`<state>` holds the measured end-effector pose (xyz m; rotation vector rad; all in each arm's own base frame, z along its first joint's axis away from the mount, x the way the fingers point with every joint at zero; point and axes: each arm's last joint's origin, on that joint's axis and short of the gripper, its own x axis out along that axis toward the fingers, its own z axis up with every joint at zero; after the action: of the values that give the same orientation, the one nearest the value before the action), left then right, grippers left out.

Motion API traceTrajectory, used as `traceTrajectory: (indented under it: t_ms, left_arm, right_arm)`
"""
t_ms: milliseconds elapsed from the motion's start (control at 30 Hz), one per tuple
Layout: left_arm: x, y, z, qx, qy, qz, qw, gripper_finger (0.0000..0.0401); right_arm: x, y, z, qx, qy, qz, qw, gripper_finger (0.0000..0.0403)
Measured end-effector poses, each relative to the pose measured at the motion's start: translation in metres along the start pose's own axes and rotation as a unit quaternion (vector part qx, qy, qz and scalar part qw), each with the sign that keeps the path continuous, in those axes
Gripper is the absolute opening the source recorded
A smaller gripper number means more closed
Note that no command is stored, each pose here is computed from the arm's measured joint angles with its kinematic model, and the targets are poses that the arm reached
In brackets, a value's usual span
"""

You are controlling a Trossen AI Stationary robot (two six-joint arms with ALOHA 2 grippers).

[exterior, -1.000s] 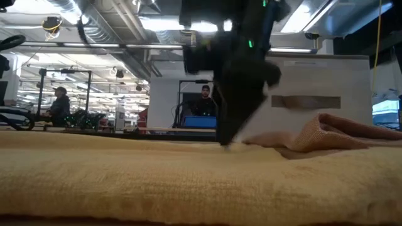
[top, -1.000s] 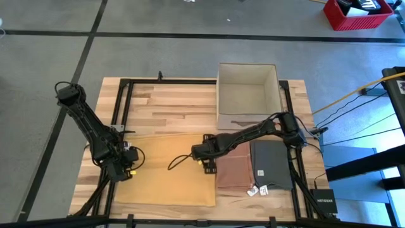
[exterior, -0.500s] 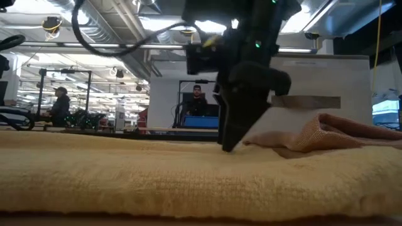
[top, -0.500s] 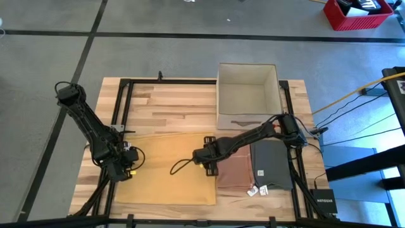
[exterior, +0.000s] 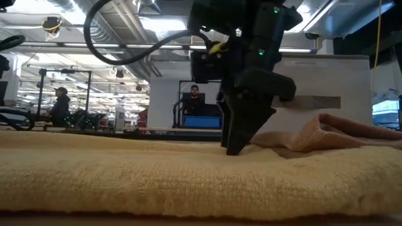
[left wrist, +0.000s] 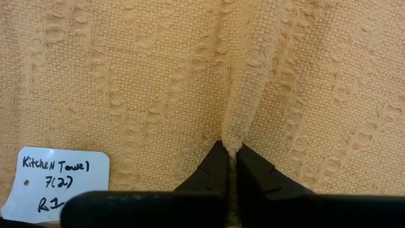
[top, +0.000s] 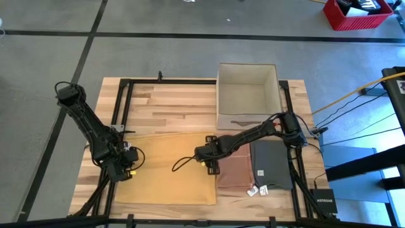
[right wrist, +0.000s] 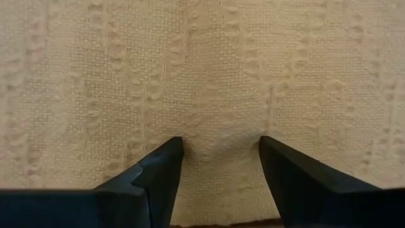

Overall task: Fold towel
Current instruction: Fold the yellow towel

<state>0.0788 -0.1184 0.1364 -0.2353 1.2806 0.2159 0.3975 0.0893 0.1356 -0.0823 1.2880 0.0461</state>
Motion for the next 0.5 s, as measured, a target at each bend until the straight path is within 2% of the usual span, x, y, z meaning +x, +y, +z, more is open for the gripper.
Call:
traceTrajectory:
  t_ms: [100,200,300,433,500]
  left_arm:
    - [0.000,0.000,0.000,0.006,0.000,0.000,1.000,0.0007]
    - [0.000,0.000,0.000,0.009,0.000,0.000,1.000,0.0007]
    - [0.000,0.000,0.000,0.019,0.000,0.000,1.000,0.0003]
    - [0.000,0.000,0.000,0.019,0.000,0.000,1.000,0.0002]
    - [0.000,0.000,0.000,0.019,0.000,0.000,1.000,0.0002]
  right_arm:
    - [0.005,0.000,-0.003,0.001,-0.003,0.008,1.000,0.0213]
    - [0.012,0.000,-0.009,0.002,0.006,0.013,1.000,0.0187]
    - [0.017,0.001,-0.012,0.009,0.011,0.015,1.000,0.0128]
    - [0.018,0.002,-0.012,0.015,0.012,0.012,1.000,0.0025]
    - [0.018,0.002,-0.011,0.018,0.012,0.014,1.000,0.0015]
